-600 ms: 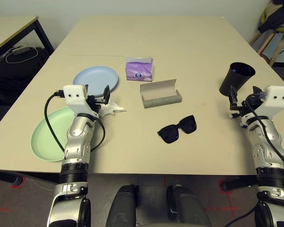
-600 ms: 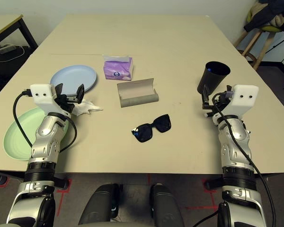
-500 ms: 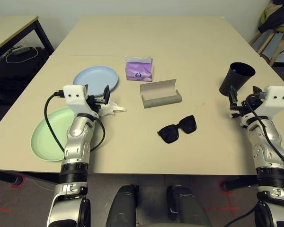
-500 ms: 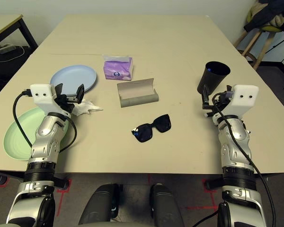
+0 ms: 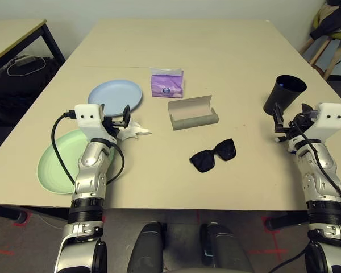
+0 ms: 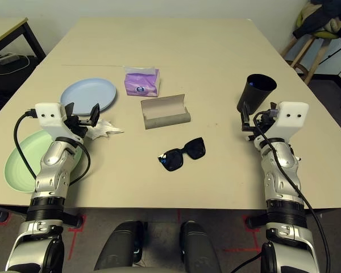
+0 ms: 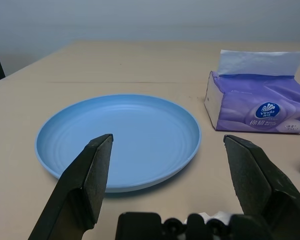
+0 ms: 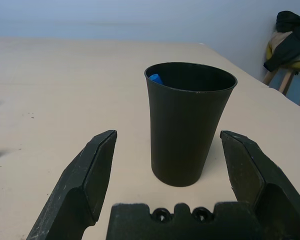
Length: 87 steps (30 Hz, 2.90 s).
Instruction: Organize and tidy the items on the table.
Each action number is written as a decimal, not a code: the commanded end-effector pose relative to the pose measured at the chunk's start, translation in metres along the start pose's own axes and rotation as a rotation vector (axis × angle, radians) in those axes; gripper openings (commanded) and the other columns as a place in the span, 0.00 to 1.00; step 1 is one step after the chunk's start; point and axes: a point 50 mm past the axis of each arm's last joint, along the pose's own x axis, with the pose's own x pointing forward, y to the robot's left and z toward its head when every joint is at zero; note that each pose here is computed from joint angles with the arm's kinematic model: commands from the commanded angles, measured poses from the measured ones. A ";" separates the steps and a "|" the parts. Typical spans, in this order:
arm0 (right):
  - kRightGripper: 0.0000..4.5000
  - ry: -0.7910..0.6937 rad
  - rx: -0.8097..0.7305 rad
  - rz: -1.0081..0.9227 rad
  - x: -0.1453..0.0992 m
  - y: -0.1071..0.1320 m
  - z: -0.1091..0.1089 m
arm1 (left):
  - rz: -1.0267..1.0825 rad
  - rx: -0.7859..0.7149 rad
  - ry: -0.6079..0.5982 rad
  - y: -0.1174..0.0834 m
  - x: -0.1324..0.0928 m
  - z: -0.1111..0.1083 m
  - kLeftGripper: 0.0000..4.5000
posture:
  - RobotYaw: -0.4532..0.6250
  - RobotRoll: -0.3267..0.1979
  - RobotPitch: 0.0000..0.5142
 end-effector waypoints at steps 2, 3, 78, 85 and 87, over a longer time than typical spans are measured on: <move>1.00 -0.008 0.019 0.050 0.002 0.003 0.000 | 0.000 0.007 0.007 0.003 -0.004 0.000 1.00 | 0.52 0.62 0.13; 1.00 -0.009 0.029 0.066 0.003 0.004 0.001 | 0.000 0.007 0.007 0.003 -0.004 0.000 1.00 | 0.52 0.62 0.13; 1.00 -0.050 -0.142 1.417 -0.033 0.089 0.021 | 0.123 -0.008 0.940 0.162 -0.054 0.049 1.00 | 0.58 0.62 0.14; 1.00 -0.060 -0.143 1.412 -0.031 0.091 0.026 | 0.094 -0.030 1.041 0.161 -0.072 0.033 0.52 | 0.58 0.62 0.14; 1.00 -0.063 -0.145 1.410 -0.031 0.091 0.026 | 0.098 -0.034 1.059 0.161 -0.077 0.029 0.34 | 0.57 0.62 0.14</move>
